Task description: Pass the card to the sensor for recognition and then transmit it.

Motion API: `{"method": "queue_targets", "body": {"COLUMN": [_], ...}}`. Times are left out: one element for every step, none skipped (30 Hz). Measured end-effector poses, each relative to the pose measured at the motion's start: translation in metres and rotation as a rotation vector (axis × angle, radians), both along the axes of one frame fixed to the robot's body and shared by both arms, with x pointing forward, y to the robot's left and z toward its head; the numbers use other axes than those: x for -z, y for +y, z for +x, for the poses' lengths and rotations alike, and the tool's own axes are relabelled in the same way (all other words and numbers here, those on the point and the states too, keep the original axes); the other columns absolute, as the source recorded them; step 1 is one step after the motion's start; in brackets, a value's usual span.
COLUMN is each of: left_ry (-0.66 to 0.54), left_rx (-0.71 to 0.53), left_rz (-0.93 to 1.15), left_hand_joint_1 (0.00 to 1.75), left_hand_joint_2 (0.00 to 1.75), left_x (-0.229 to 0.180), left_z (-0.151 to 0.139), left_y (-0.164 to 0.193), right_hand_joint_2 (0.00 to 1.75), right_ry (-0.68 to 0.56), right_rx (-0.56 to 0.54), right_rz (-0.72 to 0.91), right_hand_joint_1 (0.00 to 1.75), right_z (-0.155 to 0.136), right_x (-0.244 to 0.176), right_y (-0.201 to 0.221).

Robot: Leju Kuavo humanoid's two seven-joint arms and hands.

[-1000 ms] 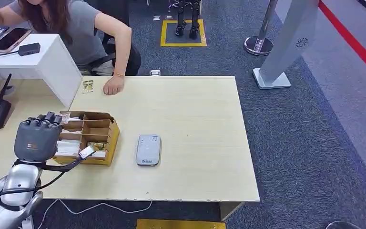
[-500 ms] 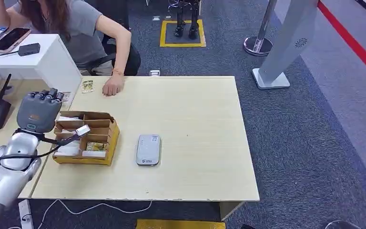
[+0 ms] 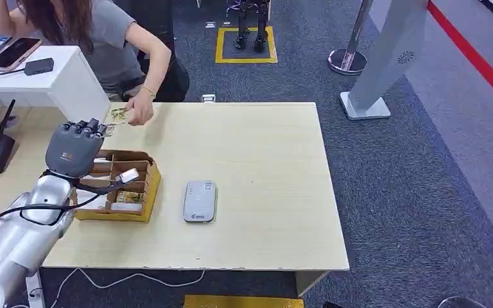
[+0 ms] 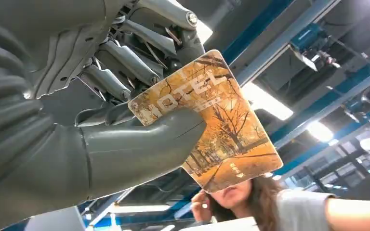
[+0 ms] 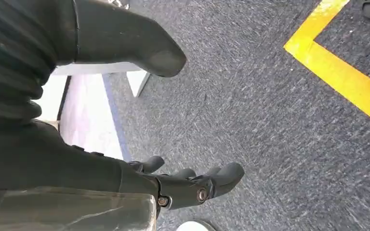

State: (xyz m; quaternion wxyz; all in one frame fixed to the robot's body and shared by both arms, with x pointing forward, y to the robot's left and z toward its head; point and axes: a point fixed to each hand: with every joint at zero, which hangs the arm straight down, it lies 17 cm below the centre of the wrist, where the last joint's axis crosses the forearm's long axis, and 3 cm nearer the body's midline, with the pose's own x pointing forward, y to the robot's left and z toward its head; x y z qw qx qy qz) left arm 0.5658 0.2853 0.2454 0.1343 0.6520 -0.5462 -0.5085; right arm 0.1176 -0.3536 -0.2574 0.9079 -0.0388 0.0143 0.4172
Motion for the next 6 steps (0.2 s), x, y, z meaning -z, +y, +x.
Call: {"method": "queue_targets", "body": {"left_ry": [0.002,0.004,0.007,0.009,0.010,0.011], "left_rx": [0.005,0.007,0.010,0.011,0.011,0.012], "left_rz": [-0.004,-0.007,-0.013,-0.015,-0.017,-0.018], "left_hand_joint_1": [1.75,1.75,1.75,1.75,1.75,1.75], "left_hand_joint_2": [1.75,1.75,1.75,1.75,1.75,1.75], "left_x": [0.0009,0.0013,0.0026,0.0036,0.0037,0.0040], "left_z": [0.0001,0.0003,0.0006,0.0009,0.0010,0.0012], "left_y": [-0.0032,-0.0055,-0.0085,-0.0102,-0.0110,-0.0117], "right_hand_joint_2": [1.75,1.75,1.75,1.75,1.75,1.75], "right_ry": [0.001,0.002,0.002,0.002,0.002,0.002], "right_rx": [-0.001,-0.001,-0.004,-0.007,-0.008,-0.008], "right_rz": [0.000,-0.001,-0.001,-0.002,-0.002,-0.002], "right_hand_joint_1": [0.00,0.00,0.00,0.00,0.00,0.00], "right_z": [-0.0007,-0.0008,-0.0005,-0.0005,-0.0004,-0.0004], "right_x": [0.0001,0.0001,0.0001,0.0001,0.0001,0.0001], "right_y": [0.0001,0.0001,0.0003,0.0003,0.0002,0.0002]}}
